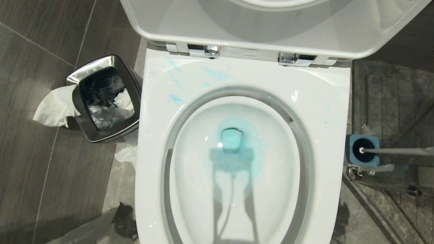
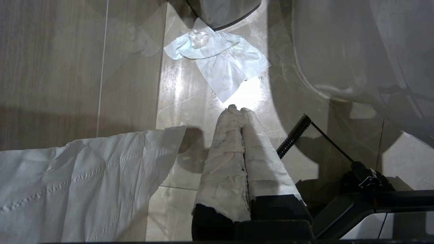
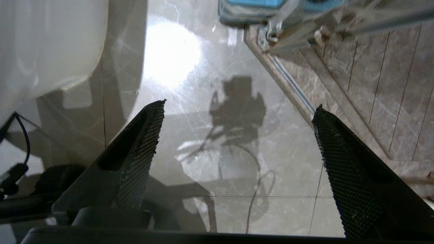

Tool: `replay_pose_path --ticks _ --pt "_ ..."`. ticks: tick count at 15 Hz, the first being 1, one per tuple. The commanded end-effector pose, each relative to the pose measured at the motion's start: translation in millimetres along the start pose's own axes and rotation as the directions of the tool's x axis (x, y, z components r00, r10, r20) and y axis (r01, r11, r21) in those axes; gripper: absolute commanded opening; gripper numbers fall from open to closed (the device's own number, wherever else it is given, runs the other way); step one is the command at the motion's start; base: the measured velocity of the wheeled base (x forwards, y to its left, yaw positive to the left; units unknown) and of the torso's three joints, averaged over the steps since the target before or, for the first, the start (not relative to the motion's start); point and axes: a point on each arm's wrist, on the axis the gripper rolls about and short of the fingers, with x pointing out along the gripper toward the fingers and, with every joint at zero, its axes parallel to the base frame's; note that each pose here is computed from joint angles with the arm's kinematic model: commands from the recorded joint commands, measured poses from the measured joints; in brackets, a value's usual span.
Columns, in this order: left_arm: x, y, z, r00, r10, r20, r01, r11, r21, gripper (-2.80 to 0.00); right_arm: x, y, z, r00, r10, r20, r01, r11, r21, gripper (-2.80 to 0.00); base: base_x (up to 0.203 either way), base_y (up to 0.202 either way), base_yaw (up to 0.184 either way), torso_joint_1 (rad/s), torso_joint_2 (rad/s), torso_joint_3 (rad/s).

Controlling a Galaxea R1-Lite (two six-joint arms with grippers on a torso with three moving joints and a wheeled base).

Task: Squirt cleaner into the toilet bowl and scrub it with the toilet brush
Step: Scrub the toilet bowl

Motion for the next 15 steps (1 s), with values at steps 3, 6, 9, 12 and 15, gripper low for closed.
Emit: replay_pose_path --ticks 3,6,9,12,15 --pt "0.2 0.0 -0.4 1.000 0.000 -0.002 0.000 1.000 0.000 -2.80 0.8 -0.1 3.3 1.000 0.023 -0.010 -0.023 1.000 -0.007 0.00 0.000 0.000 0.000 0.000 0.00 0.000" --pt "0.2 0.0 -0.4 1.000 0.000 -0.002 0.000 1.000 0.000 -2.80 4.2 -0.3 13.0 0.999 0.042 -0.028 -0.042 0.999 -0.015 0.00 0.000 0.000 0.000 0.000 0.00 0.000" --pt "0.2 0.0 -0.4 1.000 0.000 -0.002 0.000 1.000 0.000 -2.80 20.2 1.1 43.1 0.997 0.039 -0.066 -0.037 0.999 0.030 0.00 0.000 0.000 0.000 0.000 0.00 0.000" --pt "0.2 0.0 -0.4 1.000 0.000 -0.002 0.000 1.000 0.000 -2.80 55.5 1.9 68.5 0.994 0.010 -0.108 -0.001 0.997 0.082 0.00 0.000 0.000 0.000 0.000 0.00 0.000" --pt "0.2 0.0 -0.4 1.000 0.000 -0.002 0.000 1.000 0.000 -2.80 81.6 -2.1 74.3 0.984 -0.077 -0.161 0.094 0.990 0.104 0.00 0.000 0.000 0.000 0.000 0.00 0.000"
